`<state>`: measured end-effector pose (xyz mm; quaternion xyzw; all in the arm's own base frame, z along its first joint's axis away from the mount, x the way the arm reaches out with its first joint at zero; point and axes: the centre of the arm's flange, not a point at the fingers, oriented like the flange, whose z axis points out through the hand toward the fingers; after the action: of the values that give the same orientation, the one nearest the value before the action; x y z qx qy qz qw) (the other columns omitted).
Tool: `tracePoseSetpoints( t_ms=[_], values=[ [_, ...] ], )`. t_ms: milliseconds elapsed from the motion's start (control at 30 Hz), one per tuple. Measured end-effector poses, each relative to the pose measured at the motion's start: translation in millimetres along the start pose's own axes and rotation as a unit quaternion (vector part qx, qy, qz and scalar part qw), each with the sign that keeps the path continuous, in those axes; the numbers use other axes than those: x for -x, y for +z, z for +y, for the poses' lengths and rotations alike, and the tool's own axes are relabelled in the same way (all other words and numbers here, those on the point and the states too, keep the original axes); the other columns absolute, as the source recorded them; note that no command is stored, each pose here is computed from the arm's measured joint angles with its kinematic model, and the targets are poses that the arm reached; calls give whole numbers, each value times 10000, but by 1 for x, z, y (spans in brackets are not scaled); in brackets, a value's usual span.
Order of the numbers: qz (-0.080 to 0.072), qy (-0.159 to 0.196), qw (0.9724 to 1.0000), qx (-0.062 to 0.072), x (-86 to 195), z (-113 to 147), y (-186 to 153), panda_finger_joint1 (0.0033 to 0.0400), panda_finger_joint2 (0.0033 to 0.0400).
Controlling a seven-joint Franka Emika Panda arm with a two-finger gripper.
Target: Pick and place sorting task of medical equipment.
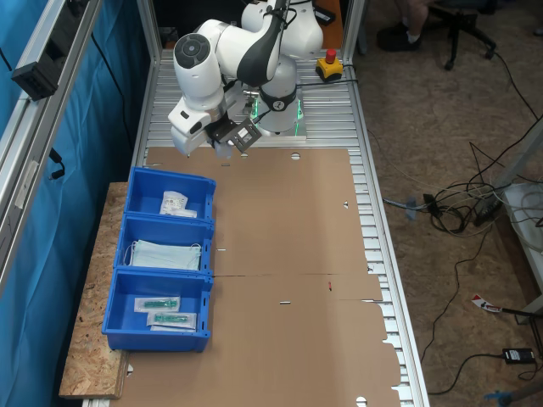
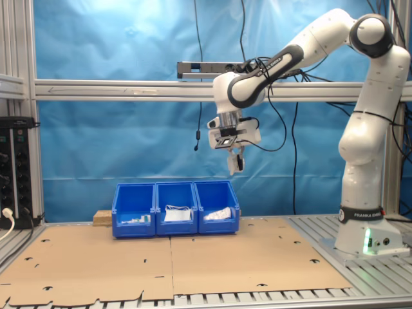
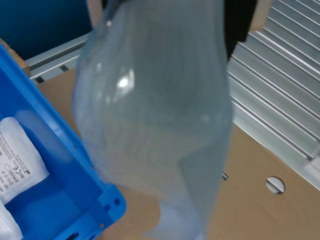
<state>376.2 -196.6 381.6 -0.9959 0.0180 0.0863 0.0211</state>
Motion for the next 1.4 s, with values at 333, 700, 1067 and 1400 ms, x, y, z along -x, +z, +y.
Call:
tracePoseSetpoints(
  t_ms=[333,700,1067,1400],
  values=[
    [215,21,9998,24,-26,16,28,59,59],
    [520,-54,9986,6,-64,28,49,59,59],
    [778,-8,9970,-7,-90,46,55,59,59],
    [823,237,9963,-46,-90,74,66,59,59]
  ],
)
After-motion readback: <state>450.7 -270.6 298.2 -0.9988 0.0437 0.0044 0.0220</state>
